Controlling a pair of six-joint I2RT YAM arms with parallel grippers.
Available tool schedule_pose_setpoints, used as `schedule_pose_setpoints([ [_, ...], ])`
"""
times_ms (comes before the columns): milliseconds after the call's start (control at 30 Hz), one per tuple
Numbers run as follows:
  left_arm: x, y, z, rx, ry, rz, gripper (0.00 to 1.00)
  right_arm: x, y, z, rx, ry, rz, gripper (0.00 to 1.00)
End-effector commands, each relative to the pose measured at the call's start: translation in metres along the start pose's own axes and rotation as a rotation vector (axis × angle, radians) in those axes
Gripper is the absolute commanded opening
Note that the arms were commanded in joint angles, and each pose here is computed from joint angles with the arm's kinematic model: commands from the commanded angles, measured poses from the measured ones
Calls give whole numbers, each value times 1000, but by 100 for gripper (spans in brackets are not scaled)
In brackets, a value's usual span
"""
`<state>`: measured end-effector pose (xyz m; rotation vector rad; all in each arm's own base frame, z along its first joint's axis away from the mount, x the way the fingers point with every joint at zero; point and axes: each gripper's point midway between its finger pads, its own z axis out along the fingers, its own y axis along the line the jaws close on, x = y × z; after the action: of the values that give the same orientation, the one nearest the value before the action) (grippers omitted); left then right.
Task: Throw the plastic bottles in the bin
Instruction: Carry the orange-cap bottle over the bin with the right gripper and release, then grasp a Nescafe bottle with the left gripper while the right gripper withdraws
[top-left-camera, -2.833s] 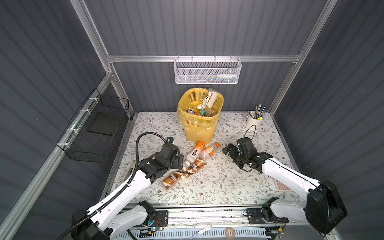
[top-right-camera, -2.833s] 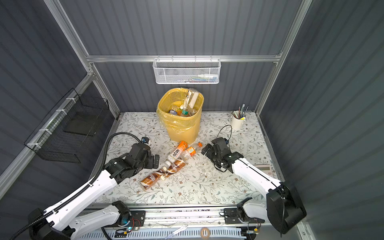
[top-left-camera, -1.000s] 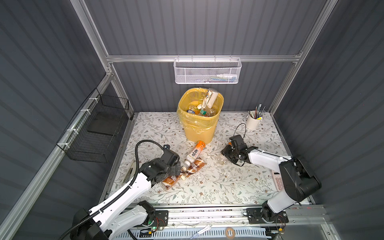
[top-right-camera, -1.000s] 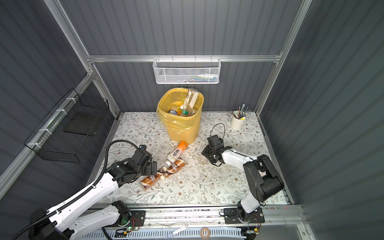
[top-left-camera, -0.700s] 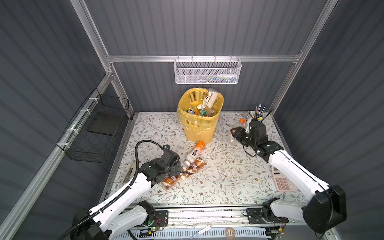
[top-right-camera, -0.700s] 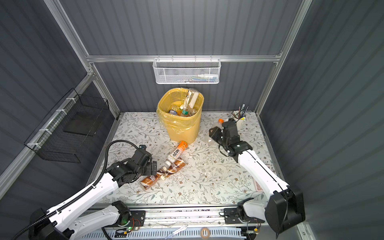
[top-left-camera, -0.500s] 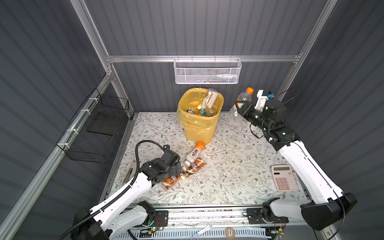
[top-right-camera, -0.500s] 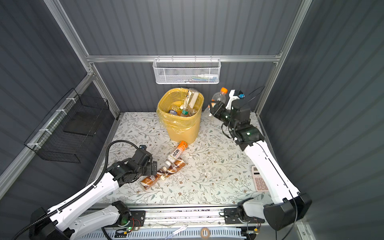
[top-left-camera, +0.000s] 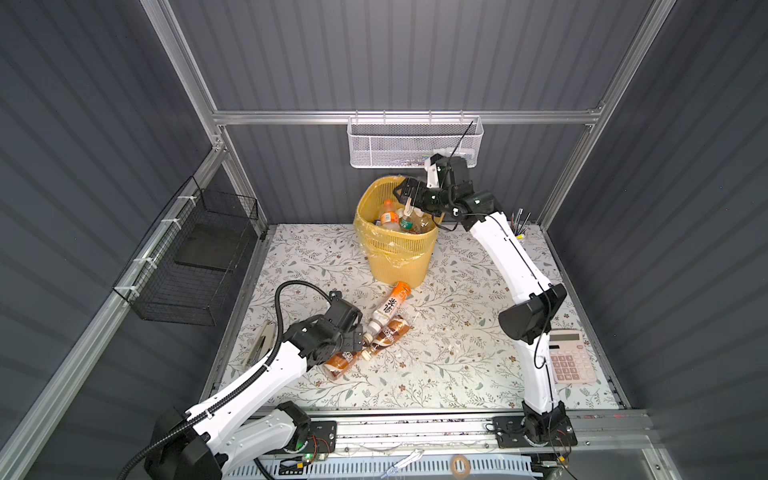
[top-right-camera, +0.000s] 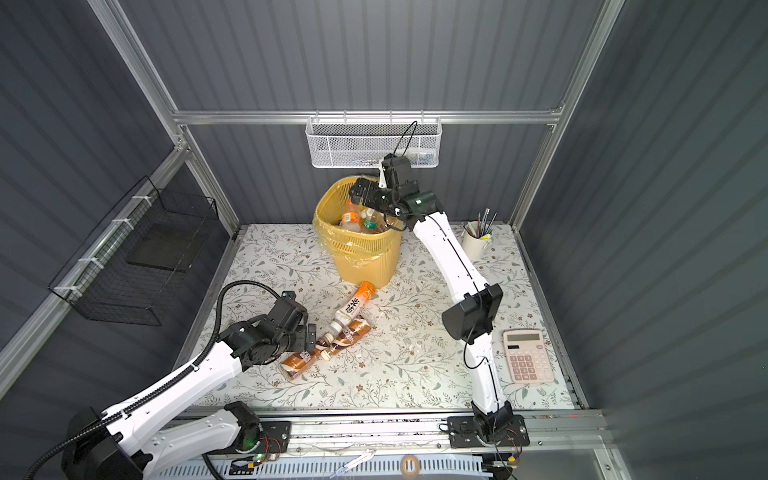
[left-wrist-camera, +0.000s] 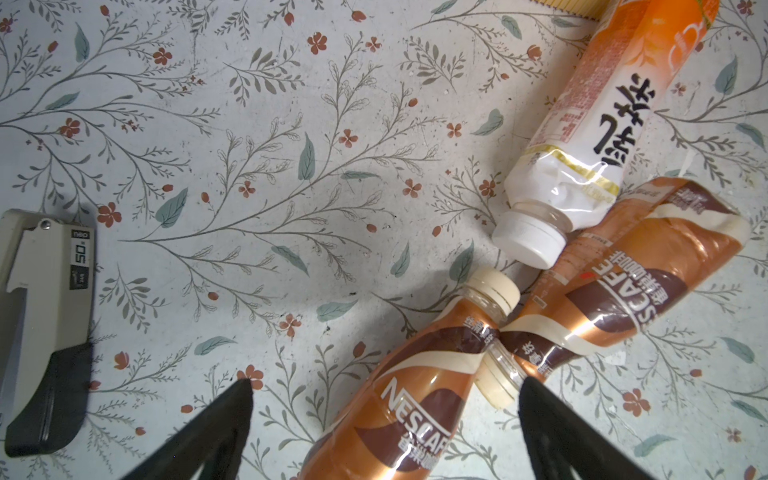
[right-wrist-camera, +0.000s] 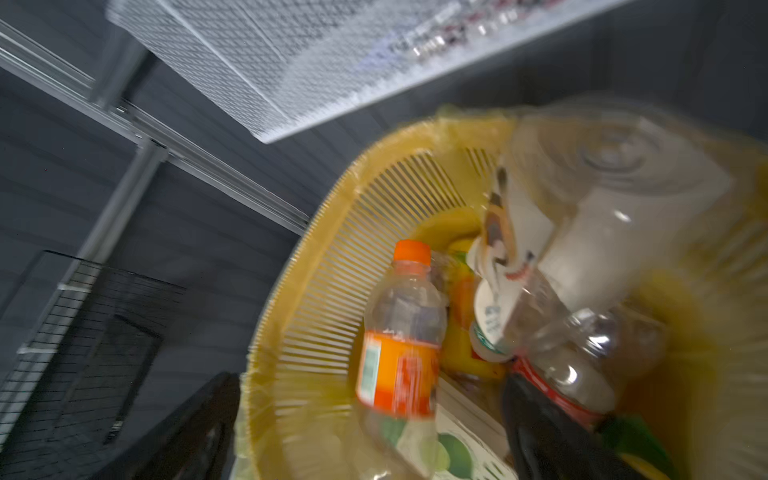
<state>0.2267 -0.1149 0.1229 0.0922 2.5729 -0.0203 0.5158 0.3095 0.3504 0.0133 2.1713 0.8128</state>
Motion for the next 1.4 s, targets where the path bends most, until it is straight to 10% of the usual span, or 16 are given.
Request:
schedule_pose_setpoints([
  [0, -1, -1, -6, 15, 1, -18, 100, -23, -2, -66, 77, -63, -35, 99],
  [467, -9, -9, -15, 57, -34, 54, 100, 23, -78, -183, 165, -253, 15, 99],
  [967, 3, -94, 5, 196, 14, 313, 100, 213, -229, -191, 336, -130, 354, 99],
  [1367, 7, -142, 36, 302, 104, 392, 92, 259, -262, -187, 346, -137, 497, 99],
])
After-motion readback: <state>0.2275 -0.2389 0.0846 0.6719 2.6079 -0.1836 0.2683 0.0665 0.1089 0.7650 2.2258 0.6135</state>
